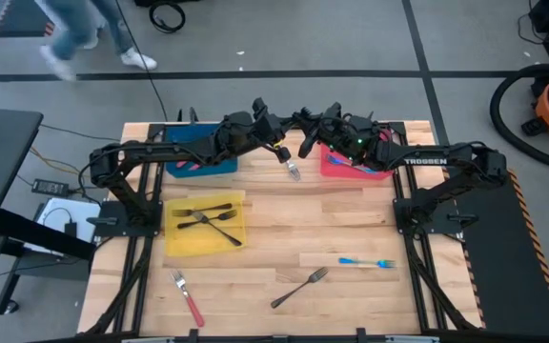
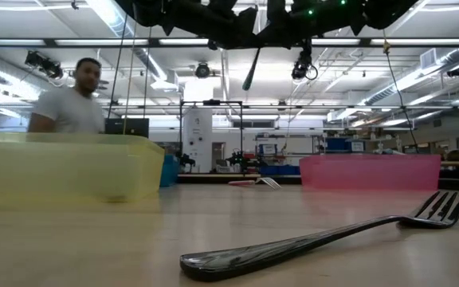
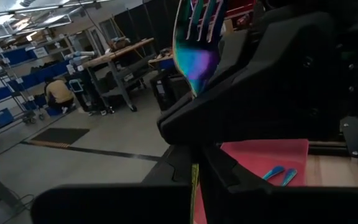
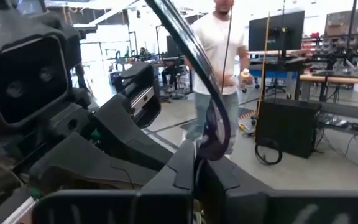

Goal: Sort silverware by color (type)
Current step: Put the left blue fork into the red bin, then put the bottom pink fork into the blue bin

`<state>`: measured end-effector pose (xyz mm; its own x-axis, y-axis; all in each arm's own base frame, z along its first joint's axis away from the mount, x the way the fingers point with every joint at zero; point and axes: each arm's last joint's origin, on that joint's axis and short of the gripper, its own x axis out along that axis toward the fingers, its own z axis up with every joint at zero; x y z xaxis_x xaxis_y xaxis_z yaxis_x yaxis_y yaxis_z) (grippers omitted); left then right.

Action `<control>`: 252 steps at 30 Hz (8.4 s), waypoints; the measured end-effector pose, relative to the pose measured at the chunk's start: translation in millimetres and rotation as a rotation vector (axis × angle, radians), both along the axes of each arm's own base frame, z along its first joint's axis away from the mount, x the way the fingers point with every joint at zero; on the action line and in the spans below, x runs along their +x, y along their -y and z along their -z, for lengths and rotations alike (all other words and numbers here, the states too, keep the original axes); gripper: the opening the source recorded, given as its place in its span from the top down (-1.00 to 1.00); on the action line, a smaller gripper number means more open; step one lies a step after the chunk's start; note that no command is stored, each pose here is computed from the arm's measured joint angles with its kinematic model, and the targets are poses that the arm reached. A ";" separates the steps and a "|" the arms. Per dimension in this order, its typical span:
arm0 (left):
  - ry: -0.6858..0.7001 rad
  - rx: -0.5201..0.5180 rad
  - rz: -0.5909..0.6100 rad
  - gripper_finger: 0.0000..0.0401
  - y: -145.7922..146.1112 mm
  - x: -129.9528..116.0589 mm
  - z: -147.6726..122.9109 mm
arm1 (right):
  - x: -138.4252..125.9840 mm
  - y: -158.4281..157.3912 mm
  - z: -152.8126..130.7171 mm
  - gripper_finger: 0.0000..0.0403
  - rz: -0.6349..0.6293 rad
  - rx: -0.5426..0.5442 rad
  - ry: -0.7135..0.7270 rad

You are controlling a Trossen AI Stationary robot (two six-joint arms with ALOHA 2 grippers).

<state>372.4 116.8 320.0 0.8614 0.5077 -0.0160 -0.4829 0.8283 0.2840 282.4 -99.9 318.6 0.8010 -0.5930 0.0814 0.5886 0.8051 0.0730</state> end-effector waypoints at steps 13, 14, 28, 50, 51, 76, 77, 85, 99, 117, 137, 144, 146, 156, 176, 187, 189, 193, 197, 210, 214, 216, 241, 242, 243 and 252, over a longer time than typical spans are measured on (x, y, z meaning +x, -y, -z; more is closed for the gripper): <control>-0.079 0.051 -0.022 0.63 -7.4 -2.6 4.0 | -13.0 7.5 -6.7 0.96 0.057 -0.092 -0.084; -0.080 0.052 -0.023 0.59 -7.6 -2.7 4.0 | -16.1 8.1 -8.1 0.96 0.062 -0.093 -0.096; -0.213 0.062 -0.042 0.39 -13.2 -21.0 -2.3 | -57.7 21.3 -8.8 0.96 0.145 -0.055 -0.344; -0.493 0.001 -0.145 0.39 -7.7 -49.1 2.5 | -100.6 44.1 28.4 0.96 0.261 0.200 -0.757; -0.499 0.001 -0.149 0.39 -7.2 -50.9 1.5 | -102.7 44.8 30.5 0.96 0.265 0.220 -0.774; -0.666 -0.232 -0.233 0.39 9.6 -99.8 -4.5 | -129.5 66.5 113.1 0.95 0.319 0.547 -0.953; -0.669 -0.235 -0.234 0.39 9.7 -100.1 -4.2 | -128.3 68.4 117.1 0.95 0.320 0.557 -0.967; -0.706 -0.243 -0.234 0.39 10.5 -102.4 -1.6 | -118.6 79.1 146.1 0.90 0.294 0.612 -1.065; -0.748 -0.253 -0.234 0.39 11.5 -105.1 1.3 | -112.3 86.0 155.5 0.68 0.293 0.581 -1.077; -0.807 -0.355 -0.282 0.39 14.5 -113.6 8.5 | -100.6 66.2 78.6 0.59 0.234 0.395 -0.874; -0.755 -0.153 -0.119 0.39 -4.6 -95.1 3.6 | -116.4 51.3 48.1 0.59 0.223 0.326 -0.747; -0.669 -0.046 0.048 0.39 -32.3 -76.1 10.3 | -115.9 51.7 47.9 0.59 0.223 0.322 -0.744; -0.649 -0.024 0.081 0.39 -42.4 -70.0 15.9 | -115.9 51.7 47.9 0.59 0.223 0.322 -0.745; -0.740 -0.291 0.047 0.39 -41.3 -76.4 38.6 | -115.4 51.3 48.0 0.59 0.202 0.326 -0.740; -0.819 -0.960 -0.069 0.39 117.3 -92.6 33.2 | -114.3 52.6 46.2 0.59 0.208 0.320 -0.712; -0.748 -1.207 -0.259 0.38 165.2 -100.3 36.8 | -114.3 52.6 46.1 0.59 0.215 0.339 -0.693; -0.746 -1.250 -0.306 0.38 174.8 -104.5 37.6 | -114.3 52.6 46.1 0.59 0.215 0.340 -0.693; -0.760 -1.326 -0.466 0.38 193.6 -116.3 42.5 | -114.3 52.6 46.2 0.59 0.214 0.340 -0.693; -0.747 -1.385 -0.613 0.38 218.9 -131.9 45.2 | -114.6 52.2 46.8 0.59 0.213 0.345 -0.699; -0.610 -1.514 -0.829 0.38 299.9 -166.8 63.2 | -115.3 51.5 48.1 0.59 0.211 0.354 -0.713; -0.606 -1.523 -0.836 0.38 318.1 -169.0 74.8 | -115.3 51.5 48.1 0.59 0.211 0.354 -0.714; -0.605 -1.527 -0.836 0.38 325.9 -168.3 81.3 | -115.2 51.5 48.1 0.59 0.210 0.354 -0.714; -1.339 -0.776 -0.106 0.38 336.5 -163.0 116.2 | -113.2 48.9 48.8 0.59 0.116 0.379 -0.696; -1.380 -0.724 -0.064 0.38 334.9 -163.7 116.1 | -113.1 48.8 48.8 0.59 0.115 0.378 -0.696; -1.417 -0.674 -0.023 0.38 333.9 -164.6 116.0 | -112.9 48.7 48.8 0.59 0.114 0.379 -0.696; -1.453 -0.610 0.229 0.38 338.1 -163.2 136.7 | -109.9 45.1 48.8 0.59 0.116 0.422 -0.657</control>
<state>209.2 -221.2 183.3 -0.0137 -0.0150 -0.9998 0.0364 0.9992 -0.0155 172.5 -145.0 269.8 0.5382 -0.5508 -0.6379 0.6955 0.7178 -0.0330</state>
